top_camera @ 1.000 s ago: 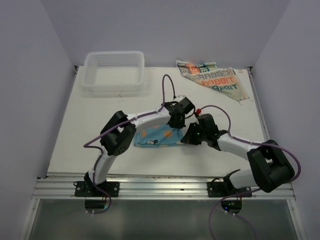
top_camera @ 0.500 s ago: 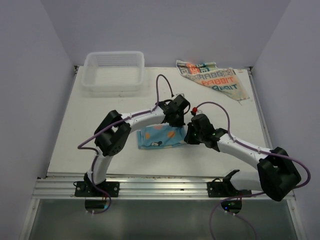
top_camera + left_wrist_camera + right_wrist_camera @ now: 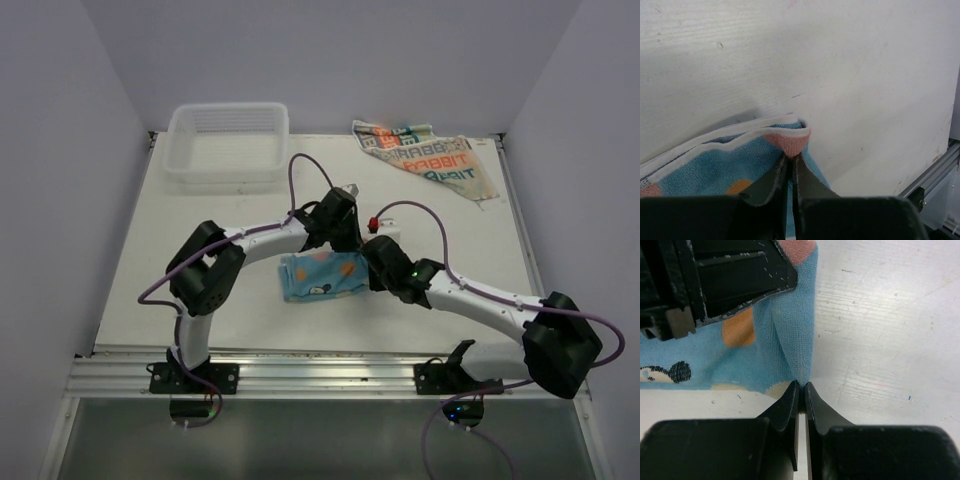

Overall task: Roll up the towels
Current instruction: Roll the towel

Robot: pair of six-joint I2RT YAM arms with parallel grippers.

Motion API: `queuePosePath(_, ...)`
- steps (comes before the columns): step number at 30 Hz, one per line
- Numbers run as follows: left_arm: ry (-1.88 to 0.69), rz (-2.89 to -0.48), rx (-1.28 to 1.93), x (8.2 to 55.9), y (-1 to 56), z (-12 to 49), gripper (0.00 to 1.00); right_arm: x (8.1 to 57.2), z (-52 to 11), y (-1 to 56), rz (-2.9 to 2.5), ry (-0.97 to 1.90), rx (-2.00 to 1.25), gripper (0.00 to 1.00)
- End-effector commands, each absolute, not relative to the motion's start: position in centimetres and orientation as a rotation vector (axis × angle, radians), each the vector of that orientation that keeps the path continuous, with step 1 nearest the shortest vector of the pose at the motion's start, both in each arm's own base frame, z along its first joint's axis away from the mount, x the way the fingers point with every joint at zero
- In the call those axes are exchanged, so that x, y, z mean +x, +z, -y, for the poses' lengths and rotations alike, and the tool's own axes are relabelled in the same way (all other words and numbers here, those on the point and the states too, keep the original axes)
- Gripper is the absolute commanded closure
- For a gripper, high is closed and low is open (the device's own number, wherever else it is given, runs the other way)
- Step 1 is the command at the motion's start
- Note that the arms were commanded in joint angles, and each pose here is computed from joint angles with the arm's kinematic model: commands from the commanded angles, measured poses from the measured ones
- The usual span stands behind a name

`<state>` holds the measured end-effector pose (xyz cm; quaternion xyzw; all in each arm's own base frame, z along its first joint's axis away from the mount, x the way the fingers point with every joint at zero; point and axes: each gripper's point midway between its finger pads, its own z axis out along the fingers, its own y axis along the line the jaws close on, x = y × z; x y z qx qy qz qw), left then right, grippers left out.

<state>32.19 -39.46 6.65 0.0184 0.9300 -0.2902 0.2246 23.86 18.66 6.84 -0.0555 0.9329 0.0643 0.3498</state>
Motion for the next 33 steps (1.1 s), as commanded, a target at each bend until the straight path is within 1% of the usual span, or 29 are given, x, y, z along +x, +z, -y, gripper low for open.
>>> queuePosePath(1, -0.911, -2.343, 0.015, 36.1, 11.4, 39.3, 1.0, 23.0, -16.6, 6.5, -2.43, -0.031, -0.238, 1.0)
queuePosePath(4, -0.954, -2.292, 0.026, 36.2, 12.2, 39.1, 1.0, 22.9, -17.0, 6.2, -2.425, -0.078, -0.281, 1.0)
queuePosePath(8, -0.966, -2.299, 0.029, 36.3, 11.6, 38.6, 1.0, 23.1, -17.1, 6.2, -2.406, -0.169, -0.318, 1.0)
queuePosePath(16, -0.959, -2.306, 0.047, 36.1, 10.6, 37.9, 1.0, 23.1, -19.1, 6.5, -2.388, -0.156, -0.354, 1.0)
queuePosePath(21, -0.957, -2.312, 0.056, 35.9, 9.7, 37.3, 0.99, 23.3, -19.1, 6.5, -2.375, -0.219, -0.375, 1.0)
queuePosePath(22, -0.967, -2.316, 0.063, 35.8, 9.5, 37.4, 0.91, 23.4, -19.0, 6.6, -2.365, -0.245, -0.381, 1.0)
queuePosePath(27, -0.969, -2.312, 0.065, 35.9, 9.5, 37.3, 0.77, 23.5, -18.7, 6.0, -2.353, -0.283, -0.392, 1.0)
queuePosePath(28, -0.973, -2.306, 0.065, 36.0, 9.9, 37.2, 0.71, 23.4, -18.7, 5.9, -2.354, -0.278, -0.391, 1.0)
queuePosePath(29, -0.973, -2.302, 0.062, 36.1, 10.0, 37.1, 0.69, 23.3, -18.8, 5.8, -2.359, -0.264, -0.377, 1.0)
queuePosePath(30, -0.972, -2.307, 0.062, 36.0, 10.2, 37.1, 0.63, 23.3, -18.9, 5.6, -2.357, -0.246, -0.369, 1.0)
queuePosePath(33, -0.976, -2.306, 0.062, 36.3, 11.0, 37.0, 0.52, 22.8, -19.4, 5.0, -2.367, -0.161, -0.325, 1.0)
